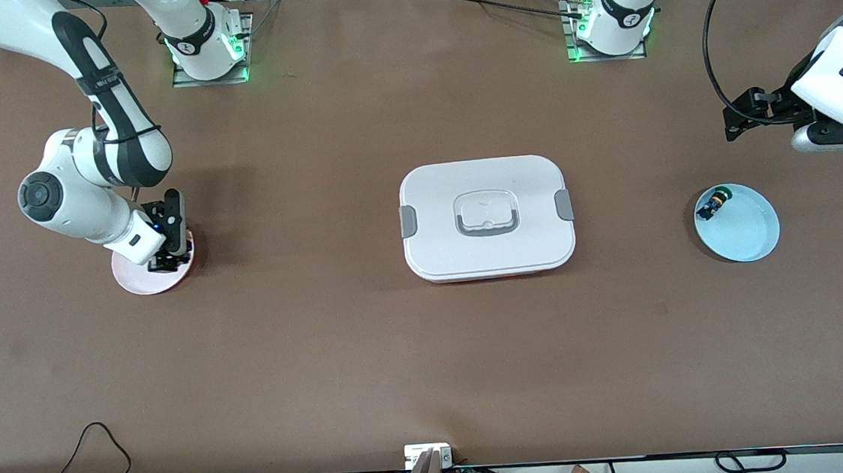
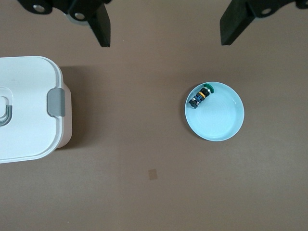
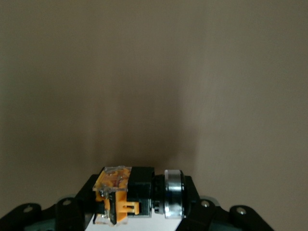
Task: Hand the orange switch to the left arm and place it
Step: 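Lift the orange switch with the right gripper toward the white box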
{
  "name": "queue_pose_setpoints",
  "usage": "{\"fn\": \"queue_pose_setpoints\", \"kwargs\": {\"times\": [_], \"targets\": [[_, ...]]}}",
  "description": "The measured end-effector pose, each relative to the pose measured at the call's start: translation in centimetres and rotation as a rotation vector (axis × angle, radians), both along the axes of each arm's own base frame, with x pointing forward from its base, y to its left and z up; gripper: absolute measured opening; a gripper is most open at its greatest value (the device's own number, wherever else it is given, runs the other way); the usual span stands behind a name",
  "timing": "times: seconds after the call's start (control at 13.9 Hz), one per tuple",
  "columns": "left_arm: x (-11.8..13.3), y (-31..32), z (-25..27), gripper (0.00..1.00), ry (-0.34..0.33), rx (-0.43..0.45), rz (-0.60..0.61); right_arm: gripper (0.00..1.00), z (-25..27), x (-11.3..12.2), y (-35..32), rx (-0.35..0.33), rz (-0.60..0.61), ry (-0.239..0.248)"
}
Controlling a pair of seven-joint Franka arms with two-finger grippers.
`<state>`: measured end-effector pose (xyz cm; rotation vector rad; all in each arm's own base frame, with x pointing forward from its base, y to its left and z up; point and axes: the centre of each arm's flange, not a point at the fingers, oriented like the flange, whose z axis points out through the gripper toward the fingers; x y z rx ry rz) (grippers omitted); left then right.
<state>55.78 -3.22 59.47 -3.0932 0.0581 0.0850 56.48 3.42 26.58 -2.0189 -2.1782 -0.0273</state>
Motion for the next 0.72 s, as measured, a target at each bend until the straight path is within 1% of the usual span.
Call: {"fn": "queue_pose_setpoints", "kwargs": {"times": [0.07, 0.22, 0.29, 0.5, 0.72], "targets": [[0.0, 0.0, 0.0, 1.0, 0.0, 0.0, 0.001, 0.72, 1.7, 0.7, 1.7, 0.046, 0.003, 0.015], [0.0, 0.1, 0.0, 1.0, 0.0, 0.0, 0.003, 0.72, 4.3, 1.9, 4.8, 0.141, -0.003, 0.025], [0.0, 0.2, 0.0, 1.0, 0.0, 0.0, 0.003, 0.72, 5.0, 2.3, 6.4, 0.203, -0.014, 0.049], [0.0, 0.2, 0.1, 1.0, -0.001, 0.0, 0.003, 0.72, 5.4, 2.5, 12.4, 0.455, -0.062, 0.168], [0.0, 0.2, 0.2, 1.0, -0.004, 0.0, 0.003, 0.72, 6.1, 1.7, 19.5, 0.728, -0.144, 0.253]]}}
